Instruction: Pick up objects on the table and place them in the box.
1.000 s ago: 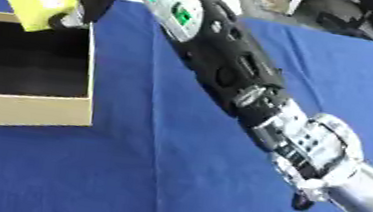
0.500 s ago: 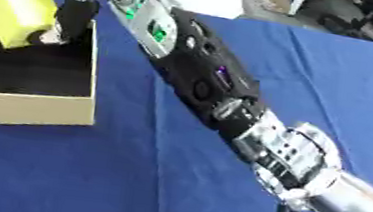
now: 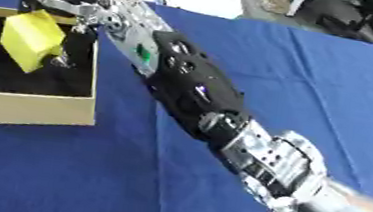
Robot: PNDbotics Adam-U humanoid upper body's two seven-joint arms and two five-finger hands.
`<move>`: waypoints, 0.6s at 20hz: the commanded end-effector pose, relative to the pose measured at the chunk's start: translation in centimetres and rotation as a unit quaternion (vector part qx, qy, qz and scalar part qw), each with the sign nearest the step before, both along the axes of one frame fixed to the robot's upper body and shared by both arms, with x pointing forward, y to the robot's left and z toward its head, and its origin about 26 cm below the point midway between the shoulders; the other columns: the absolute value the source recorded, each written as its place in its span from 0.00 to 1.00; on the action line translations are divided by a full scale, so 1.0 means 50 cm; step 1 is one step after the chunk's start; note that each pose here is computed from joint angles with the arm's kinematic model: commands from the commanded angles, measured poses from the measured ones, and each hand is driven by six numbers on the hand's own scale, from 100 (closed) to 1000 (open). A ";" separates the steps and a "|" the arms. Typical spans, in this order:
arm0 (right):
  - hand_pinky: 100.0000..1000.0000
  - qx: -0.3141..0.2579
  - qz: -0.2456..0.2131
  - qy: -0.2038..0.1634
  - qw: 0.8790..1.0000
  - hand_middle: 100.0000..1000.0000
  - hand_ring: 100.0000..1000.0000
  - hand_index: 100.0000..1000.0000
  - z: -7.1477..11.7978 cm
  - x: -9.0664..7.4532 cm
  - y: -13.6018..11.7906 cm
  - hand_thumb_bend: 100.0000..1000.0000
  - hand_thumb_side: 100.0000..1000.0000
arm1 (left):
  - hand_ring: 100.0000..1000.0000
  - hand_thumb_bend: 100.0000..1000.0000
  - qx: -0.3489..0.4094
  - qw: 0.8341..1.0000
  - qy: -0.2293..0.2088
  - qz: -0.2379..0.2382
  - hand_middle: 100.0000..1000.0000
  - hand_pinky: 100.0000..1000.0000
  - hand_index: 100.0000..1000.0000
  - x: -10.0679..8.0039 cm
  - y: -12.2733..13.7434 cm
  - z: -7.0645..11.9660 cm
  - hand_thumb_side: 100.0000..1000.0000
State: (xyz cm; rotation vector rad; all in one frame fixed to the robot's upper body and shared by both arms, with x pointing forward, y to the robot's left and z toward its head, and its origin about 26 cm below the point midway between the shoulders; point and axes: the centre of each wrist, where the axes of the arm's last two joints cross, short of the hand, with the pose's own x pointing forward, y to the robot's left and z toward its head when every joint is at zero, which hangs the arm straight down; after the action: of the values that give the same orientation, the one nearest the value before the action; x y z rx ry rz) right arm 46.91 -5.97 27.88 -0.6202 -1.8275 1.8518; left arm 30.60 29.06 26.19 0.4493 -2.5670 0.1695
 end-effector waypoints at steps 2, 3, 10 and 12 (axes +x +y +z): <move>0.86 -0.019 -0.005 -0.038 0.999 0.91 0.95 0.92 0.038 -0.003 -0.007 0.46 0.30 | 0.67 0.32 0.005 1.000 -0.013 -0.001 0.59 0.89 0.71 -0.006 0.000 0.016 0.78; 0.87 -0.025 -0.007 -0.042 0.999 0.94 0.97 0.95 0.040 -0.003 -0.008 0.44 0.33 | 0.67 0.32 0.005 1.000 -0.013 -0.001 0.59 0.89 0.71 -0.006 0.000 0.016 0.78; 0.91 -0.037 -0.019 -0.064 0.997 1.00 1.00 0.98 0.049 -0.004 -0.013 0.50 0.40 | 0.67 0.32 0.004 1.000 -0.012 -0.001 0.59 0.89 0.71 -0.006 0.000 0.015 0.78; 0.91 -0.031 -0.019 -0.069 0.997 1.00 1.00 0.97 0.053 -0.005 -0.015 0.50 0.36 | 0.67 0.32 0.004 1.000 -0.012 0.000 0.59 0.89 0.71 -0.006 0.000 0.015 0.78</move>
State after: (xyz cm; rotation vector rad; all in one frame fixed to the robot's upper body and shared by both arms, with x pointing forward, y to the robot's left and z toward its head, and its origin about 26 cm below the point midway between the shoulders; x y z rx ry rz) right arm 46.91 -6.32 28.44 -0.7507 -1.7958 1.9029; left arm 30.60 29.07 26.19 0.4508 -2.5651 0.1719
